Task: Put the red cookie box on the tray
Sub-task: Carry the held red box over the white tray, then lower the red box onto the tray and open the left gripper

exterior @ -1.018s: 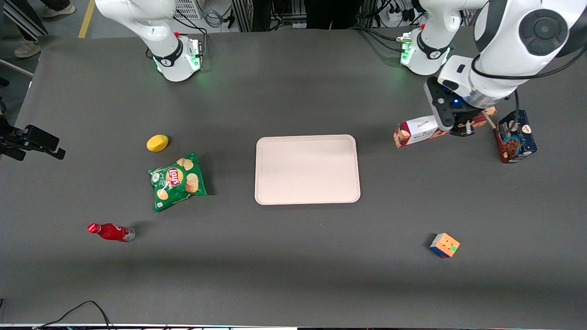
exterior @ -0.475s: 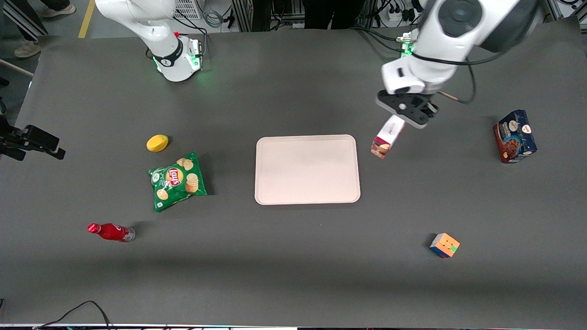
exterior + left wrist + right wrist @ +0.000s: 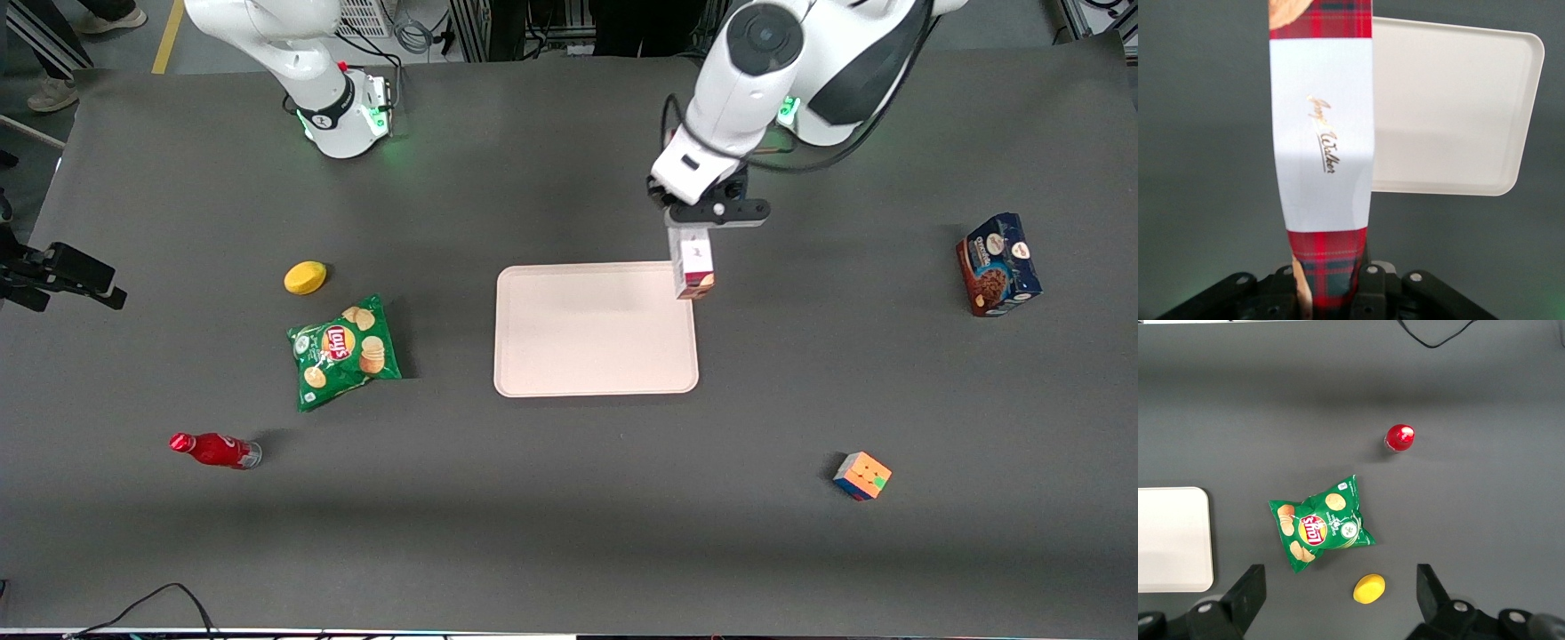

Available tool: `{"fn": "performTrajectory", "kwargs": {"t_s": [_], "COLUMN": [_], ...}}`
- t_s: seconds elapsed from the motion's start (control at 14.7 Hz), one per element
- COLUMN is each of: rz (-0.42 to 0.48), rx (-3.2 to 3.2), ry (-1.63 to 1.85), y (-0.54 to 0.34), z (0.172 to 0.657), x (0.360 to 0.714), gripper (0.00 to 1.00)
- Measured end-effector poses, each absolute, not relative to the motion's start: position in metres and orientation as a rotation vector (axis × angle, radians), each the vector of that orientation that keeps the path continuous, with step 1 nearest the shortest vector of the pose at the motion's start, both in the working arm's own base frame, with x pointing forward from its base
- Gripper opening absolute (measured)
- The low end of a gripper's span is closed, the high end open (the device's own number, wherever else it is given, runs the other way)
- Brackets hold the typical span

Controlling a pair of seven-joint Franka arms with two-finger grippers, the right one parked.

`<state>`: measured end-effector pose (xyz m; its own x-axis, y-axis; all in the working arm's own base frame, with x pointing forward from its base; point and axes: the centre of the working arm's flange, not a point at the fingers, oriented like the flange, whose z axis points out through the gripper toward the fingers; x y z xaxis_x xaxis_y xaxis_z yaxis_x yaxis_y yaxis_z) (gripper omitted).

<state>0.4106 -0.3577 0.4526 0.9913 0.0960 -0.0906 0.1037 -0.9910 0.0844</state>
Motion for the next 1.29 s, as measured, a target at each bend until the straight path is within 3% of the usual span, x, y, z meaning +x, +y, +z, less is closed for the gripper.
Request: {"fn": "performTrajectory", "kwargs": {"t_s": [0.41, 1.29], "rz": [-0.138, 0.025], "rx": [3.032, 3.166], "ry": [0.16, 0.025], "y": [-0.378, -0.386], "z": [0.374, 0.243], "x": [0.436, 0.447], "gripper": [0.27, 0.27]}}
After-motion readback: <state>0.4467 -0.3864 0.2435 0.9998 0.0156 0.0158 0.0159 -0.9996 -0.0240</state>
